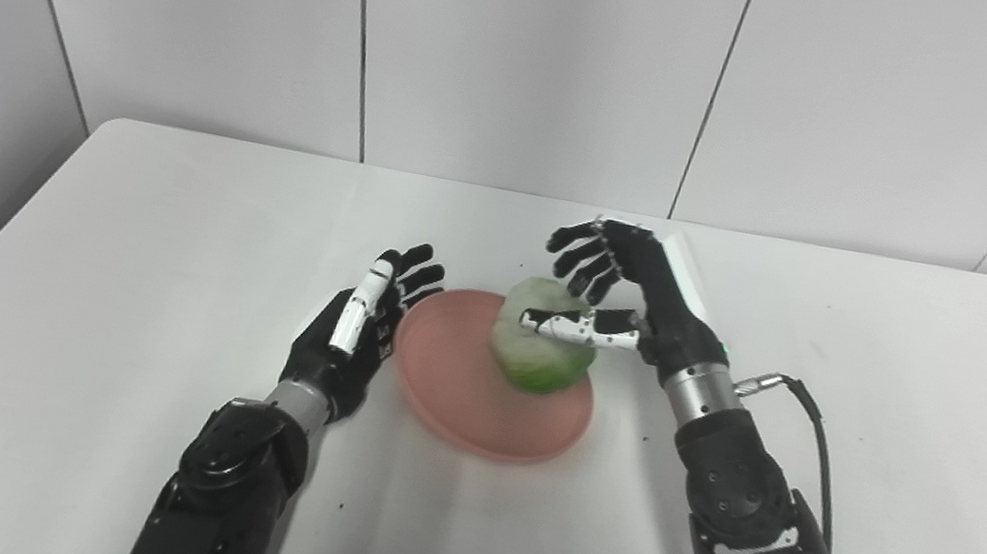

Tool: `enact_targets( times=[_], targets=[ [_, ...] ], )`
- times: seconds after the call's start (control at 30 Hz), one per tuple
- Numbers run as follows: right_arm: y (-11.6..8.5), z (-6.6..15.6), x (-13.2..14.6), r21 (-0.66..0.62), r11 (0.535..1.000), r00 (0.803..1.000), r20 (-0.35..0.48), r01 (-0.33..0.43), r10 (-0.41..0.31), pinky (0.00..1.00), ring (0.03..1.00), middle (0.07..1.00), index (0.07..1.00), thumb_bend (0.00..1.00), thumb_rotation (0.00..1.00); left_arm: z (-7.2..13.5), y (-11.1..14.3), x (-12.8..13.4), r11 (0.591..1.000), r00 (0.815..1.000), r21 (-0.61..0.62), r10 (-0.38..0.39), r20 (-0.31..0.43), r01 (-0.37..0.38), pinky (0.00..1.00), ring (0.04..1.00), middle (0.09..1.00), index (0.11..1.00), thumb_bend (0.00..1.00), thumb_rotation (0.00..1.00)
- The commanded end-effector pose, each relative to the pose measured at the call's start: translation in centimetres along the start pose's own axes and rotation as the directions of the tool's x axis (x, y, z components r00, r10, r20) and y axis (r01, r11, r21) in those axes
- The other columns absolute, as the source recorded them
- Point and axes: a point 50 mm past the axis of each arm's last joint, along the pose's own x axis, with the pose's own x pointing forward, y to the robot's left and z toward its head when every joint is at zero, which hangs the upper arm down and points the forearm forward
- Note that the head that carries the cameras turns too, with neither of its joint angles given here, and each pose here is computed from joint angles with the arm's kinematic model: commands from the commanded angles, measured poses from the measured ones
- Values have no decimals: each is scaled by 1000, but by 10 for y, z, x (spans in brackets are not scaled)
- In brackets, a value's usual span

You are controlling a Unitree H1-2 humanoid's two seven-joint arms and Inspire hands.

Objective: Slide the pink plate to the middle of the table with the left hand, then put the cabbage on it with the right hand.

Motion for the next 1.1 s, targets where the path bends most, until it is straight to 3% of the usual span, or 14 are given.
enact_targets(
  times=[0.0, 0.23, 0.53, 0.83, 1.07],
  targets=[
    [-2, 24, 18, -4, 1000, 993, 121, 9, -8, 354, 398, 485, 527, 516, 0, 7, -4, 4, 1000, 1000, 16, 8, -3, -8, 881, 883, 892, 871, 408, 1000],
    [18, 16, 20, -1, 1000, 990, 141, -22, 22, 362, 396, 492, 523, 516, 0, 8, -6, 4, 1000, 1000, 9, 7, -2, -7, 885, 882, 886, 863, 410, 1000],
    [33, 10, 20, -18, 999, 993, 109, -46, 48, 369, 399, 490, 524, 516, 0, 11, -7, 4, 1000, 1000, -6, 8, -3, -8, 877, 884, 885, 864, 407, 1000],
    [27, 12, 17, -8, 999, 991, 128, -38, 39, 366, 399, 487, 530, 516, 0, 9, -7, 5, 1000, 1000, -7, 10, -8, -10, 884, 884, 886, 866, 413, 1000],
    [8, 20, 15, -3, 1000, 985, 173, 17, -16, 367, 397, 484, 527, 517, 0, 9, -6, 5, 1000, 1000, -4, 5, -12, -5, 887, 882, 885, 871, 413, 1000]
  ],
)
